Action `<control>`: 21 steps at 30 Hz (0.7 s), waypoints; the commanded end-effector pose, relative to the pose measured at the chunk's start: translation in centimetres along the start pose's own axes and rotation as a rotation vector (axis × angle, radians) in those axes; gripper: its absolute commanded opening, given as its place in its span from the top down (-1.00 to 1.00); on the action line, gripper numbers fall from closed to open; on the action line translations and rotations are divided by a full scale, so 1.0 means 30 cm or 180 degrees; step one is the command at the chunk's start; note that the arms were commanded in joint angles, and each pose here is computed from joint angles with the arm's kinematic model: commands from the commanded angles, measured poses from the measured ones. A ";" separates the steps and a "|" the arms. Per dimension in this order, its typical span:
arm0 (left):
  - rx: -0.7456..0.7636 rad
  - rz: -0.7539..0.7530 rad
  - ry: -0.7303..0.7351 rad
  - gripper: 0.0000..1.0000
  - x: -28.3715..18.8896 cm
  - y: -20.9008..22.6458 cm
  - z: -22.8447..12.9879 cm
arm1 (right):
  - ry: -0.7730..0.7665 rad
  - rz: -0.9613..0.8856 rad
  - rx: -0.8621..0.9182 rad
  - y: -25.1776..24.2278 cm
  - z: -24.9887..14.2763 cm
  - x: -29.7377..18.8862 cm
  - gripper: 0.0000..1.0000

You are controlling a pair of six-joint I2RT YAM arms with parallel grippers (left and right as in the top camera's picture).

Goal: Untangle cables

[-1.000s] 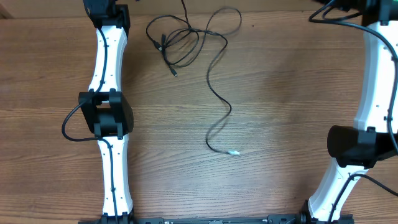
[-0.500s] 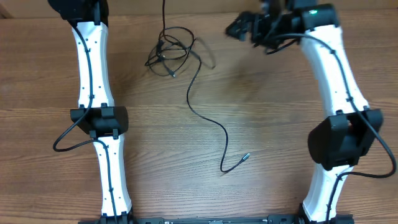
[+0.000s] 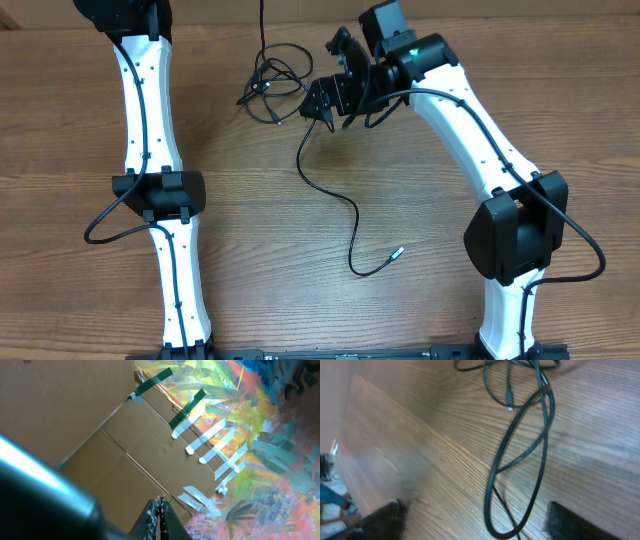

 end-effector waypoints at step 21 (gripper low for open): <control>0.0215 -0.0151 -0.0025 0.91 0.026 -0.139 0.000 | -0.0058 -0.0118 0.0089 -0.104 0.031 0.134 0.93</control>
Point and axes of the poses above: each gripper's point midway between its finger pads, its own x axis out along the fingers, its own y axis along the line the jaws close on, z = x × y, the point moved 7 cm from there along -x, back along the fingers, and after that the axes turned 1 degree about -x, right-handed, at the moved point
